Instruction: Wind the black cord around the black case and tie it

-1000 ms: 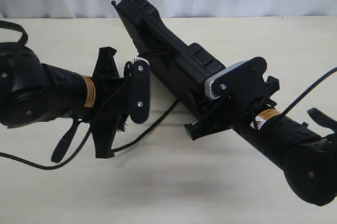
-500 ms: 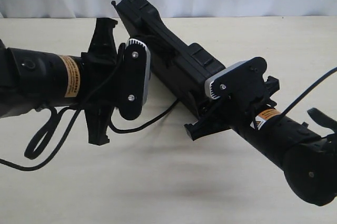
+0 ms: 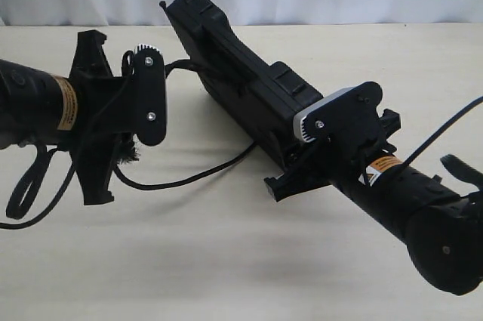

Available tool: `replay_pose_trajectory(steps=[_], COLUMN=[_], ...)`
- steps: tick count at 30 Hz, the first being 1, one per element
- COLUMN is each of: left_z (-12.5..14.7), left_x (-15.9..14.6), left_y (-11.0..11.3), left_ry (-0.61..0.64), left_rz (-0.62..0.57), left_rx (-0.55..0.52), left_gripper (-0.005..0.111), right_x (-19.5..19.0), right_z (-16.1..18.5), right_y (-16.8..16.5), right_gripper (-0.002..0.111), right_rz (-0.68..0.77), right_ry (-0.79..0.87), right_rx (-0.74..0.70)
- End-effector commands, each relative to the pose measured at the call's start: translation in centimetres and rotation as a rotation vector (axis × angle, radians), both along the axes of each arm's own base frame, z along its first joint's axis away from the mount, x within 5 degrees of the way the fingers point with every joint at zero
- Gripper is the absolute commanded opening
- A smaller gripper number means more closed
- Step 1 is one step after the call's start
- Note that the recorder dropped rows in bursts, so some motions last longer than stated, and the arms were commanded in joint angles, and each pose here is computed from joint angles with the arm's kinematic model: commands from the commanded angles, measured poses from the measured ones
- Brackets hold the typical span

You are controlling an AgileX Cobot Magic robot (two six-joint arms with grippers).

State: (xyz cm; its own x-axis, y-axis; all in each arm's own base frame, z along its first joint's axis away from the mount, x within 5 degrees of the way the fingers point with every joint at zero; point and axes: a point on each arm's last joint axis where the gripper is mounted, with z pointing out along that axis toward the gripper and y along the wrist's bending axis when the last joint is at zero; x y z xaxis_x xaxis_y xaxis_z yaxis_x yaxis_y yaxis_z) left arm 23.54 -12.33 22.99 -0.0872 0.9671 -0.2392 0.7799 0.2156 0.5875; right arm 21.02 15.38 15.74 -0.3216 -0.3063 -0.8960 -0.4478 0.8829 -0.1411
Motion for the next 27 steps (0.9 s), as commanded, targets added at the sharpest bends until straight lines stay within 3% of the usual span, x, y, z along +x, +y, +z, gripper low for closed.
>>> replay_pose_trajectory(steps=[1, 4, 9, 13, 18, 22, 27], left_z=[-0.9, -1.7, -0.7, 2.2, 4.6, 2.9, -1.3], left_x=[-0.8, -1.5, -1.5, -2.1, -3.0, -2.1, -0.5], left_y=[0.2, 0.1, 0.6, 1.0, 0.6, -0.3, -0.9], left_ry=[-0.005, -0.004, -0.065, -0.194, -0.298, -0.243, -0.120], left_rz=[-0.058, -0.103, -0.029, 0.005, -0.058, -0.071, -0.075], left_rx=[0.094, 0.139, 0.106, -0.016, -0.165, -0.151, 0.002], left_gripper=[0.000, 0.000, 0.000, 0.000, 0.000, 0.000, 0.000], right_x=[-1.2, -1.2, -1.2, -1.2, -1.2, -1.2, -1.2], right_z=[-2.2, -2.2, -2.2, -2.2, -2.1, -2.1, -2.2], right_y=[-0.3, -0.3, -0.3, -0.3, -0.3, -0.3, -0.3], right_gripper=[0.004, 0.004, 0.004, 0.004, 0.004, 0.004, 0.004], right_rz=[0.012, 0.012, 0.012, 0.012, 0.010, 0.010, 0.013], right_ry=[0.217, 0.217, 0.217, 0.216, 0.209, 0.209, 0.222], right_rx=[-0.043, -0.043, -0.043, -0.043, -0.041, -0.041, -0.045])
